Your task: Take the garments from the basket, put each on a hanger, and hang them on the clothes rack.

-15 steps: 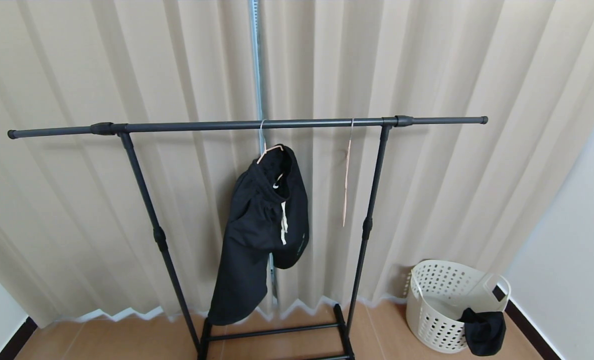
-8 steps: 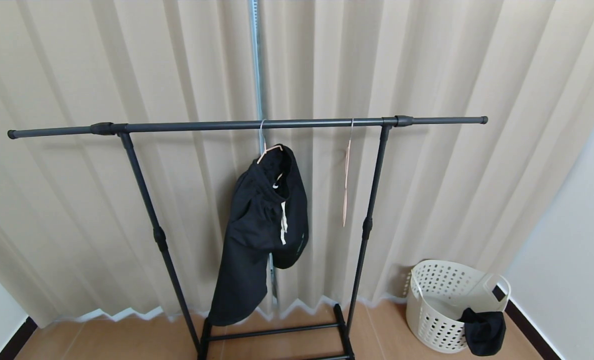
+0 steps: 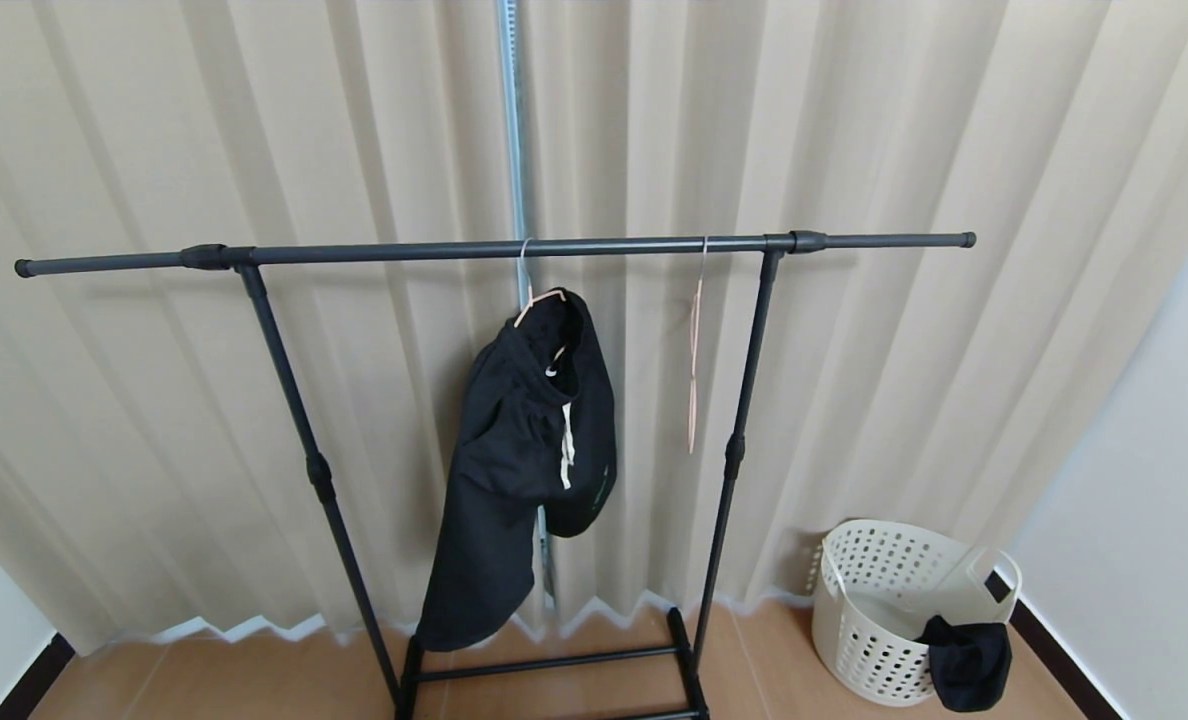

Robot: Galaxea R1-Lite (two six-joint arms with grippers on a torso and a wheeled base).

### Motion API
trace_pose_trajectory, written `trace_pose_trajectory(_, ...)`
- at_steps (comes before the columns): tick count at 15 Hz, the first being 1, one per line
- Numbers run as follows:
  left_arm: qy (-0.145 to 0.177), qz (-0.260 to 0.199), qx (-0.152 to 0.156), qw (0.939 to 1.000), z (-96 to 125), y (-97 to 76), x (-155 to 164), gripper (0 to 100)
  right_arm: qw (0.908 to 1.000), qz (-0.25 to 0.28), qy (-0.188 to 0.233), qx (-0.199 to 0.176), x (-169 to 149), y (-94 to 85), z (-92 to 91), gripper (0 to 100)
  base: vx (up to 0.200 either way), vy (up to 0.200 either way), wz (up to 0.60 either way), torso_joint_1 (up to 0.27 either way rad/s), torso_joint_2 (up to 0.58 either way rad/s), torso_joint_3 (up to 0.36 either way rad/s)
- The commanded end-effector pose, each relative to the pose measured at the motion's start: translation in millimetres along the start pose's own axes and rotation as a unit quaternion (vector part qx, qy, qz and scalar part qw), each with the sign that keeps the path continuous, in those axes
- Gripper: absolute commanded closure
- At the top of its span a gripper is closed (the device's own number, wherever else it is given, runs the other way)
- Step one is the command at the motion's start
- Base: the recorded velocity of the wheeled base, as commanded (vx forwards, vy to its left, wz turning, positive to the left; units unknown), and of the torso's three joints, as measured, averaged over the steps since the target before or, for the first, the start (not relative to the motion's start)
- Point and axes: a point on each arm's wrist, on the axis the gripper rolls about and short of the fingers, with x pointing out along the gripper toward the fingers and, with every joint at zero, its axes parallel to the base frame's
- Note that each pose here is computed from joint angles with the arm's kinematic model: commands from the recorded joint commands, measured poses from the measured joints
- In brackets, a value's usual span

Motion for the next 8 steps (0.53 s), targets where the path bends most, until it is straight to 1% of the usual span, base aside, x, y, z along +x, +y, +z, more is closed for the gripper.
trace_pose_trajectory(1,0.002,-0.001,0.000,1.0000,-0.1,0.0,0.2,0,1.0000,0.000,-0.001,-0.001,-0.2,0.0,-0.1,0,0.000,0.000,0.00,-0.100,0.26,0.134)
trace_pose_trajectory(8,0.002,0.000,-0.002,1.0000,-0.1,0.0,0.2,0,1.0000,0.001,0.001,-0.001,-0.1,0.0,-0.4,0,0.000,0.000,0.00,-0.156,0.36,0.198)
